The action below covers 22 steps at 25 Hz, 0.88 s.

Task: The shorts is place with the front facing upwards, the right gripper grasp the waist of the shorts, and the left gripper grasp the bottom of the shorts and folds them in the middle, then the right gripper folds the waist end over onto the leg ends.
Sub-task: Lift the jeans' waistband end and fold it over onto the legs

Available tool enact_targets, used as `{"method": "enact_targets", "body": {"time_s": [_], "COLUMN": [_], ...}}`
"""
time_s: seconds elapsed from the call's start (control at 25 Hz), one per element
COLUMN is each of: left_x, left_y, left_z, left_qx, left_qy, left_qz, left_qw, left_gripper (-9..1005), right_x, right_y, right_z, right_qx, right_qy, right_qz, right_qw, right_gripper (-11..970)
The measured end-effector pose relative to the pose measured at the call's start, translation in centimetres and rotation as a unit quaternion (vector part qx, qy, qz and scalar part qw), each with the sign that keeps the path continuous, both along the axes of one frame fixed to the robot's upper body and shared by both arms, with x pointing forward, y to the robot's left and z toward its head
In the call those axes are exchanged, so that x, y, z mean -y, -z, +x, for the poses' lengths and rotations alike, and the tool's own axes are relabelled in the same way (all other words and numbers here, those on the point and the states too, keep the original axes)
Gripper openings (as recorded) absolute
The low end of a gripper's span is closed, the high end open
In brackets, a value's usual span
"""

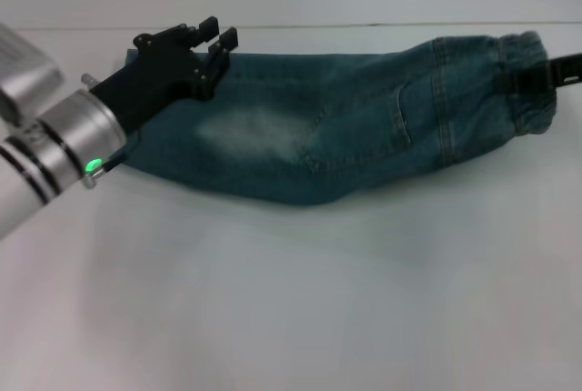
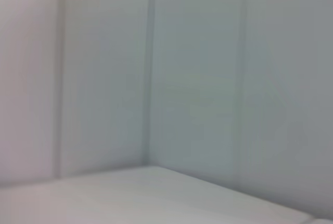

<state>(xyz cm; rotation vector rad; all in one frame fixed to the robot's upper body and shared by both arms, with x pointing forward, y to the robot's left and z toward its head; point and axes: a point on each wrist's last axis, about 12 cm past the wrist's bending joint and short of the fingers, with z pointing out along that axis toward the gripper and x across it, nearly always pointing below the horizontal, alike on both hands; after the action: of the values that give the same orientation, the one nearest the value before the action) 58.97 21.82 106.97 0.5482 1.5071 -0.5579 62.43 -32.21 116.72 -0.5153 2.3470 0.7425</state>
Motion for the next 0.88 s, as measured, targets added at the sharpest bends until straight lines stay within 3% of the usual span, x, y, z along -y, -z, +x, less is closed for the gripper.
{"method": "enact_targets", "body": {"time_s": [0.12, 0.28, 0.36, 0.6, 0.88], "left_x": [1.5, 4.1, 5.6, 7.8, 10.0], "left_y": [0.8, 2.3, 3.1, 4.5, 5.4], "left_z": [0.3, 0.6, 0.4, -0.6, -2.7], "left_qx": [0.036, 0.058, 0.058, 0.031, 0.015], "left_qy": [-0.035, -0.059, -0.052, -0.012, 0.040], "left_qz": [0.042, 0.143, 0.201, 0.250, 0.246], "left_qw": [0.998, 0.986, 0.977, 0.968, 0.968], "left_gripper": [403, 315, 119, 1, 1], "right_x": [0.3, 0.2, 0.1, 0.1, -0.7], "right_y": [-1.0, -1.9, -2.3, -4.1, -6.2], "right_z": [-0.2, -0.4, -0.5, -0.5, -0.3], "right_qx": [0.006, 0.006, 0.009, 0.034, 0.059], "right_qy": [-0.002, -0.016, -0.022, -0.037, -0.066], "right_qz": [0.018, 0.040, 0.052, 0.076, 0.082], "right_qw": [1.000, 0.999, 0.998, 0.996, 0.993], "right_gripper": [121, 120, 120, 120, 117]}}
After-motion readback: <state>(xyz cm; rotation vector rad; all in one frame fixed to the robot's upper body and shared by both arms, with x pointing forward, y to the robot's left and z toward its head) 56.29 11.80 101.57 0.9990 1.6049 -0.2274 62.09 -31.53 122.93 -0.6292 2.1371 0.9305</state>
